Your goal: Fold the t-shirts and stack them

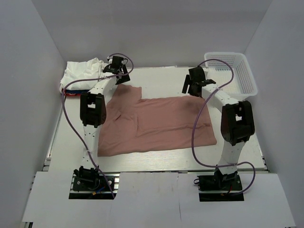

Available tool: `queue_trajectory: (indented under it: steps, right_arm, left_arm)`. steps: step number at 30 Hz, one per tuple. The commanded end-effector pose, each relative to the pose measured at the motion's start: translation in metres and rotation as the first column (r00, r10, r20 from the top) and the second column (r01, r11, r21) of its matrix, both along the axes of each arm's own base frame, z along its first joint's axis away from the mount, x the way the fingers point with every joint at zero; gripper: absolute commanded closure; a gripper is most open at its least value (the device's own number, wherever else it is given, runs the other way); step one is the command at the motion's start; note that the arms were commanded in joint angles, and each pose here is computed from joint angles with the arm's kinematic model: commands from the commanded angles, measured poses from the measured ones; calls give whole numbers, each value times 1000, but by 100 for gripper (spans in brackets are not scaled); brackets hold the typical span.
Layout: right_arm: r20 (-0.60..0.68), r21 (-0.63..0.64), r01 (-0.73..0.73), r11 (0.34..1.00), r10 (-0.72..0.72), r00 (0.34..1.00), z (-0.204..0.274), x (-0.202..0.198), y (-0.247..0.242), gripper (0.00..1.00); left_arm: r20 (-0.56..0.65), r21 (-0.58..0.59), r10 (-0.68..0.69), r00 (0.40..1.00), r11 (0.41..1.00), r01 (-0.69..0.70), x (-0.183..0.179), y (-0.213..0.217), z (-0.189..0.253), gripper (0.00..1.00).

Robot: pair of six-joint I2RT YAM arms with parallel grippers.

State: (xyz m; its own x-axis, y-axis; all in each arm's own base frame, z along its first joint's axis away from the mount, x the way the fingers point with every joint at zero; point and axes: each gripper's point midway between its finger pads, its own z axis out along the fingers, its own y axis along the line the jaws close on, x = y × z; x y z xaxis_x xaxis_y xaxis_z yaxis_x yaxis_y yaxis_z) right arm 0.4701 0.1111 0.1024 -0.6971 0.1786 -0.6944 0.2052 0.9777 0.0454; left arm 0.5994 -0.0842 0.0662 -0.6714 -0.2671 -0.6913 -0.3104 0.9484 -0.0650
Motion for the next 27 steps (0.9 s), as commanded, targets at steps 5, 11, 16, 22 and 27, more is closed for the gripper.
queue_trajectory:
  steps: [5,11,16,22,27]
  right_arm:
    - [-14,-32,35,999,-35,999,-3,9,-8,10]
    - [-22,-36,85,996,-85,996,-12,8,-20,10]
    - [-38,-24,101,995,-102,994,-24,14,-20,10]
    - [-44,-16,126,992,-127,991,-38,32,-17,10]
    - [-48,-23,215,976,-216,975,-50,44,-23,10]
  left_arm:
    - [38,-13,-2,999,1000,2,18,4,-21,11]
    - [-13,-17,-39,999,999,38,4,1,-46,37]
    - [-37,-42,-91,995,995,89,-10,-5,-60,80]
    - [20,-21,-132,991,991,133,-2,-6,-36,100]
    - [114,-10,-158,981,987,160,-5,-6,4,100]
